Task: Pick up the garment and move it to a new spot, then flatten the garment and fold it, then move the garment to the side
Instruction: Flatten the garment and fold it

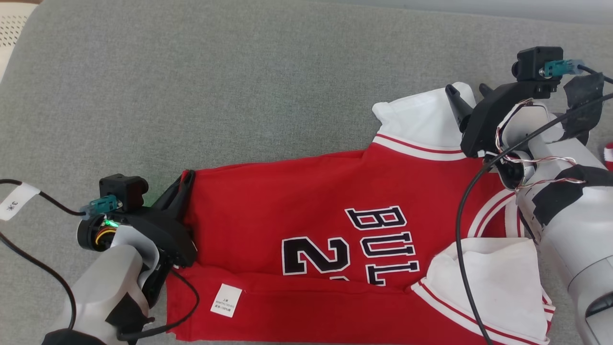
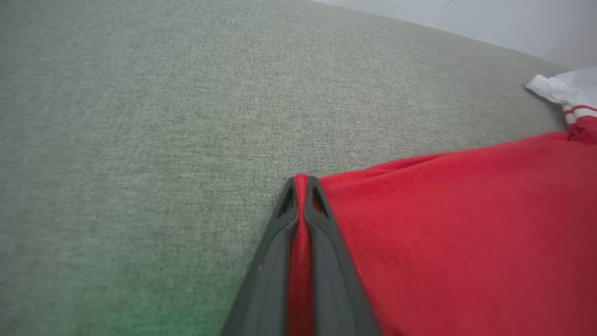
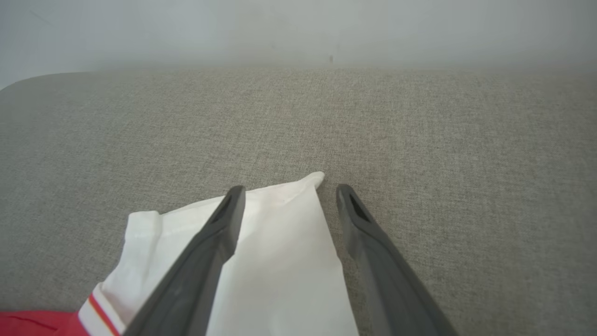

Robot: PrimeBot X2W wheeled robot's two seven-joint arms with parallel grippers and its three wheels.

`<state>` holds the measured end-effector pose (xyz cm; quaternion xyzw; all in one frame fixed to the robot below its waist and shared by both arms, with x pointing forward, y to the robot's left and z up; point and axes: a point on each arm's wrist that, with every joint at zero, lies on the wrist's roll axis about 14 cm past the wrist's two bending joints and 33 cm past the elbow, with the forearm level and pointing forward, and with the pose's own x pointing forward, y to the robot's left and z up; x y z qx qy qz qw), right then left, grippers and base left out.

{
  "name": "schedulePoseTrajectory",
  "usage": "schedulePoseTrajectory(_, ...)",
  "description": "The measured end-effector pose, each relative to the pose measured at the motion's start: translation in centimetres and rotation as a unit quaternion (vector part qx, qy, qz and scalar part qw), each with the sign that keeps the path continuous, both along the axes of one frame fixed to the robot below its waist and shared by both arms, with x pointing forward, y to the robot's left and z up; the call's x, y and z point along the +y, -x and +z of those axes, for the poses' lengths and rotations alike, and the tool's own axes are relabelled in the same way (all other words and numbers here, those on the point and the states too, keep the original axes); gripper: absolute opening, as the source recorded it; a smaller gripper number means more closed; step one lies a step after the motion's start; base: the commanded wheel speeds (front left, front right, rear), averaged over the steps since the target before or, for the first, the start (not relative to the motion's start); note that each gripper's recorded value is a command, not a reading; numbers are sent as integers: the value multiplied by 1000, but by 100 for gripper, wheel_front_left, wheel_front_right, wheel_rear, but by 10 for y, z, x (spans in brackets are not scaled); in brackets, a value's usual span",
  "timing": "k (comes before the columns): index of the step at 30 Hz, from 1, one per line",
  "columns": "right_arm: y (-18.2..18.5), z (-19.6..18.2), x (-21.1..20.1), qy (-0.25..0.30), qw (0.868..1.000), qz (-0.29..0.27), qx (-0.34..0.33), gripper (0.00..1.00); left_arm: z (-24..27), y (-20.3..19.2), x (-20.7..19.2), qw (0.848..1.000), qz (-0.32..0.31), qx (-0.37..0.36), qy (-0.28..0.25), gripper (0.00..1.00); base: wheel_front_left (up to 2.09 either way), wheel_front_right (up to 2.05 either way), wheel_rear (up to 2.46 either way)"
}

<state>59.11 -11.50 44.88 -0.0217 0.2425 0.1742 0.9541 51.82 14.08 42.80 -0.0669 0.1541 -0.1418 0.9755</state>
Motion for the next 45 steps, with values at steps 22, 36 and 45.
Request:
schedulePoseTrajectory(22,-14,-16,0,22,999,-7,22,9,-7,-3,-3,1000,-5,6,1,0,0,0,0)
schedulePoseTrajectory(36,1,16,28,-22,998,41,-44,0,22,-9,12,999,15,-37,11,0,0,0,0)
schedulePoseTrajectory(45,53,28,25,-56,994,71,-63,0,62,8,17,994,25,-106,19,0,0,0,0)
